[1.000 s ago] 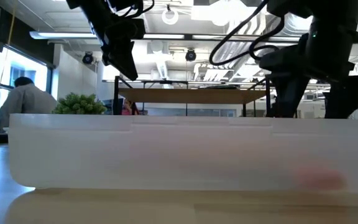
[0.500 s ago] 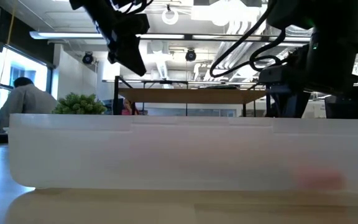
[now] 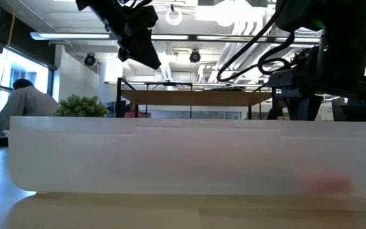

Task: Pack school essentials
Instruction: Put the blue sticky notes into the orange supply box

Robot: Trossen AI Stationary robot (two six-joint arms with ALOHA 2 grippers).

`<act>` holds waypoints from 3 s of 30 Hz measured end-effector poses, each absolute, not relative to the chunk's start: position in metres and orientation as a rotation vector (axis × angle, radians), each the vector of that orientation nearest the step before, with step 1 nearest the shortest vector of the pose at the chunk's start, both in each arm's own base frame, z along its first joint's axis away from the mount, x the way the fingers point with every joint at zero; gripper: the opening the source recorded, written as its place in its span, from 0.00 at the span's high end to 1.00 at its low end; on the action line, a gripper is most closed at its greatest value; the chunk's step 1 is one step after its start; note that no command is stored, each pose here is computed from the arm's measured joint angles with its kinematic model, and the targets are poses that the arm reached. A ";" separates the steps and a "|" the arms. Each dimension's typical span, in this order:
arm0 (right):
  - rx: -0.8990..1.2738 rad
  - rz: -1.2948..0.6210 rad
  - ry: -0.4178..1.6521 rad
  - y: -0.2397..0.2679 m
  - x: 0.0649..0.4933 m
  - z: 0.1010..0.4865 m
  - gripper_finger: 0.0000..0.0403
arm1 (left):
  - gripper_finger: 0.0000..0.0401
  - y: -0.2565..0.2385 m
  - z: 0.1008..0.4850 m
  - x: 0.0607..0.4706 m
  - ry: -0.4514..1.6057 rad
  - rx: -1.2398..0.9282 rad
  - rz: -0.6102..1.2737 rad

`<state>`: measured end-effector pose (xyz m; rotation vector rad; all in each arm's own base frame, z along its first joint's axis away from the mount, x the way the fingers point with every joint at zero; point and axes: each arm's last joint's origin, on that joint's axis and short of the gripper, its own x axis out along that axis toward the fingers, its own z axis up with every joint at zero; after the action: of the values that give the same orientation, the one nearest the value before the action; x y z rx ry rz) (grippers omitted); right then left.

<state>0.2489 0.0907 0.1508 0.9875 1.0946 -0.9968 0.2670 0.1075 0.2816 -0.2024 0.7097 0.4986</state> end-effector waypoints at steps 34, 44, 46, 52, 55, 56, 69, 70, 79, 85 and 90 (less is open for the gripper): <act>0.943 -1.028 1.171 0.091 0.248 0.138 0.23 | 0.77 0.108 0.283 0.268 0.688 -0.199 0.499; 0.850 -0.800 1.080 0.089 0.235 0.183 0.23 | 0.77 0.108 0.283 0.268 0.688 -0.199 0.498; 0.832 -0.731 1.059 0.090 0.233 0.193 0.23 | 0.77 0.108 0.283 0.268 0.688 -0.199 0.498; 0.691 -0.505 1.016 0.094 0.243 0.225 0.23 | 0.77 0.108 0.283 0.268 0.688 -0.199 0.499; 0.588 -0.402 1.000 0.099 0.254 0.240 0.23 | 0.77 0.108 0.283 0.268 0.688 -0.198 0.498; 0.552 -0.374 1.002 0.101 0.257 0.243 0.23 | 0.77 0.108 0.283 0.268 0.688 -0.199 0.498; 0.223 -0.145 1.059 0.152 0.322 0.239 0.23 | 0.77 0.108 0.285 0.269 0.669 -0.197 0.498; 0.208 -0.137 1.066 0.157 0.328 0.238 0.23 | 0.77 0.109 0.285 0.269 0.669 -0.198 0.499; 0.102 -0.065 1.218 0.181 0.356 0.203 0.23 | 0.77 0.109 0.285 0.269 0.667 -0.197 0.499; 0.111 -0.034 1.241 0.191 0.358 0.189 0.23 | 0.77 0.109 0.285 0.269 0.667 -0.196 0.498; 0.112 -0.013 1.258 0.193 0.359 0.184 0.23 | 0.77 0.109 0.285 0.269 0.667 -0.197 0.499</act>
<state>0.3591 0.1932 0.1842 0.1124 1.2578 -0.0127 0.2695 0.1086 0.2847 -0.1970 0.6666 0.4987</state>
